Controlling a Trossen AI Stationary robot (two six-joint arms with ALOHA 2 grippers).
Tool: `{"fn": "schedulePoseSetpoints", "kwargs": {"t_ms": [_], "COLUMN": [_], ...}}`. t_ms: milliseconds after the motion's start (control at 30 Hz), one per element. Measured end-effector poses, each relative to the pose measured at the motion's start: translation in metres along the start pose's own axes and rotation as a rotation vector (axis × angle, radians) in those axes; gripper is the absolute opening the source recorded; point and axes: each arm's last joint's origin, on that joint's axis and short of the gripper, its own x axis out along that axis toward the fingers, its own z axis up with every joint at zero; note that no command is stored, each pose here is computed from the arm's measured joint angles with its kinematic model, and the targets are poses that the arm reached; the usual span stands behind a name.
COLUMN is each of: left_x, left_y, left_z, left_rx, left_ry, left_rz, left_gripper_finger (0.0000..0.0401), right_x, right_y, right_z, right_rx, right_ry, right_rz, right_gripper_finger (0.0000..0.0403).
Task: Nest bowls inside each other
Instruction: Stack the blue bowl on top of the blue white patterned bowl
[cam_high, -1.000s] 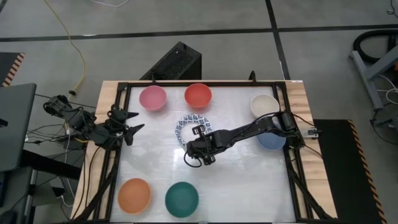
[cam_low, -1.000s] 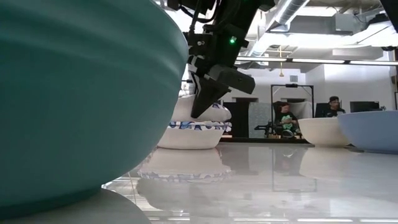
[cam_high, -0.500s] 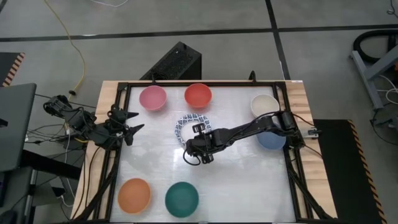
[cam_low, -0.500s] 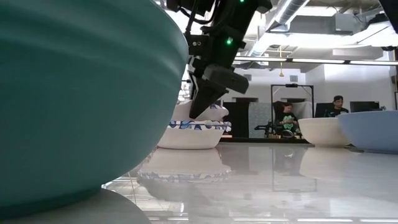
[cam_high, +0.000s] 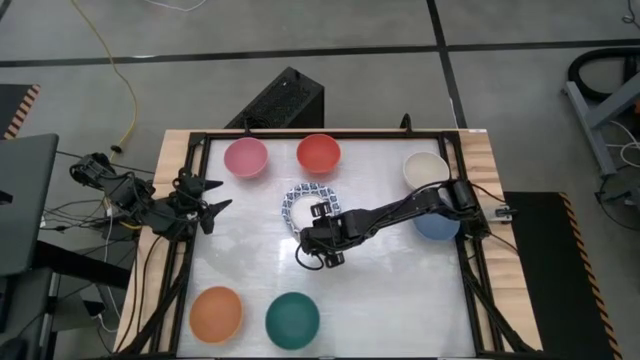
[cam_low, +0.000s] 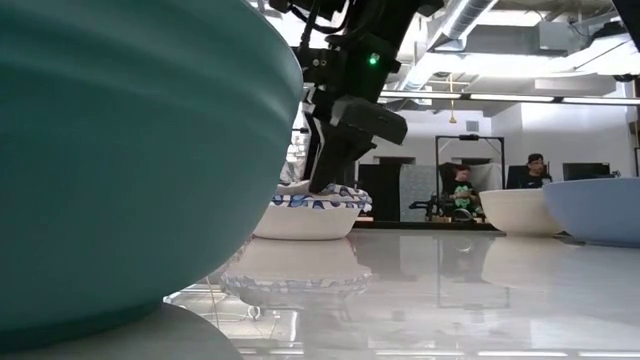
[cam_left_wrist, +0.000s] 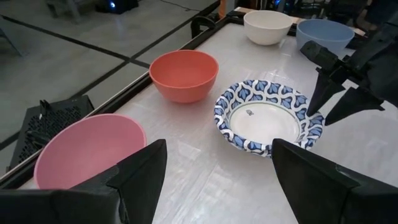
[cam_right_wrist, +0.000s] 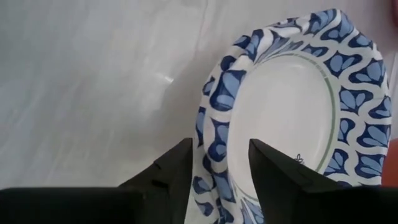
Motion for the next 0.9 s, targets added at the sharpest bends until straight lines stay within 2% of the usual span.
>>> {"fn": "schedulePoseSetpoints", "kwargs": {"t_ms": [567, 700, 900], "left_x": [0.000, 0.000, 0.000], "left_y": [0.000, 0.000, 0.000], "left_z": [0.000, 0.000, 0.000], "left_rx": [0.002, 0.004, 0.004], "left_ry": [0.001, 0.002, 0.002], "left_rz": [0.002, 0.004, 0.004], "left_gripper_finger": [0.0279, 0.0279, 0.0279], "right_x": [-0.007, -0.011, -0.022], "right_y": [0.018, 0.025, 0.040], "right_z": [-0.002, -0.005, -0.006], "right_rx": [-0.056, -0.011, -0.006], "right_ry": [0.041, 0.085, 0.114], "right_rz": [0.016, -0.028, -0.015], "right_gripper_finger": [0.0176, 0.0176, 0.0176]}}
